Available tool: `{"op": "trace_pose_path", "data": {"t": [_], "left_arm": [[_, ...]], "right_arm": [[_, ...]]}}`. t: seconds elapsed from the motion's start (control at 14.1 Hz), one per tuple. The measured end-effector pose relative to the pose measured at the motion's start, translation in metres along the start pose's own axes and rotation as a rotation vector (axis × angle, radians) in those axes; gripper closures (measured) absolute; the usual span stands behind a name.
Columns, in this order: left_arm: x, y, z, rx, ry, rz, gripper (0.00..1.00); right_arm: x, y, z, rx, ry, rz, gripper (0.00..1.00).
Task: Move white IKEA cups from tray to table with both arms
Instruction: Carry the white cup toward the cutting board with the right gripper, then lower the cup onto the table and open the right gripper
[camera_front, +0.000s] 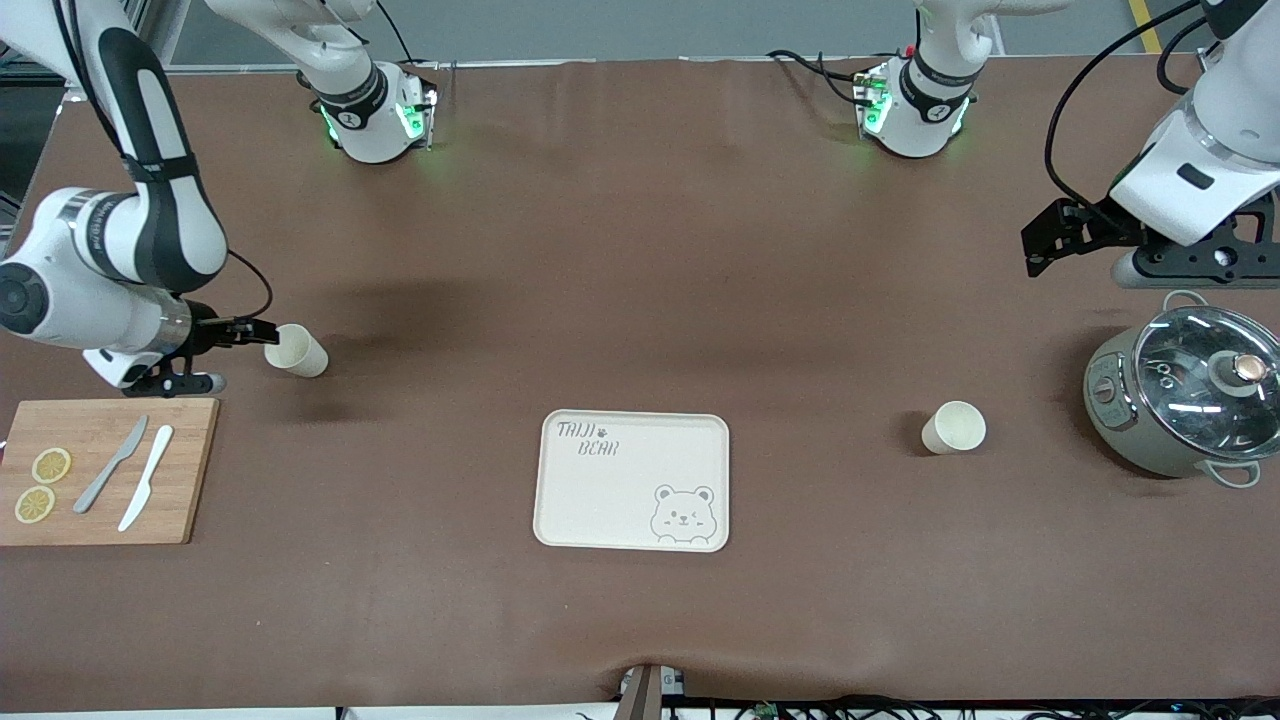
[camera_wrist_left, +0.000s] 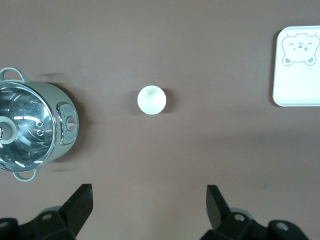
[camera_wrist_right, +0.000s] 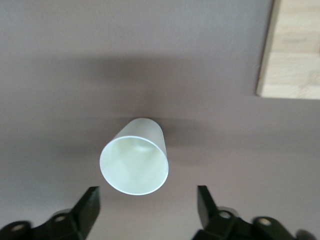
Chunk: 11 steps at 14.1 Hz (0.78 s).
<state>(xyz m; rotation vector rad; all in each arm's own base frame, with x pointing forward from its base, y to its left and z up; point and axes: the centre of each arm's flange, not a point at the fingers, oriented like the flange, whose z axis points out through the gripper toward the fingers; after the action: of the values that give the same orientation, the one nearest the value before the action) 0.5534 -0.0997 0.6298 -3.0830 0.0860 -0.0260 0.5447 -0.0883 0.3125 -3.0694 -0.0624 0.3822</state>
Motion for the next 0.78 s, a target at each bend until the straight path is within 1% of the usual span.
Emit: {"op": "trace_pose_path", "data": {"t": [0.07, 0.14, 0.21, 0.43, 0.64, 0.71, 0.78], "left_arm": [[0.0, -0.001, 0.0, 0.0, 0.0, -0.002, 0.0], [0.0, -0.004, -0.001, 0.0, 0.002, -0.007, 0.0], [0.0, -0.009, -0.003, 0.0, 0.006, -0.017, 0.0], [-0.003, -0.025, -0.007, 0.002, 0.002, -0.039, 0.0], [-0.005, -0.025, -0.007, 0.004, -0.009, -0.038, 0.0], [-0.005, -0.025, -0.007, 0.004, -0.01, -0.037, 0.0], [-0.005, -0.025, -0.007, 0.004, -0.011, -0.037, 0.0]], "right_arm": [[0.003, 0.0, -0.012, 0.001, -0.001, -0.002, 0.01], [0.005, -0.003, -0.026, 0.002, -0.01, -0.01, 0.0], [0.009, -0.012, -0.043, 0.002, -0.019, -0.026, 0.0], [0.02, -0.041, -0.108, -0.012, -0.006, -0.076, 0.0], [0.021, -0.05, -0.173, -0.012, -0.04, -0.088, 0.0], [0.022, -0.051, -0.19, -0.014, -0.04, -0.089, 0.0], [0.022, -0.051, -0.208, -0.018, -0.026, -0.088, 0.0]]}}
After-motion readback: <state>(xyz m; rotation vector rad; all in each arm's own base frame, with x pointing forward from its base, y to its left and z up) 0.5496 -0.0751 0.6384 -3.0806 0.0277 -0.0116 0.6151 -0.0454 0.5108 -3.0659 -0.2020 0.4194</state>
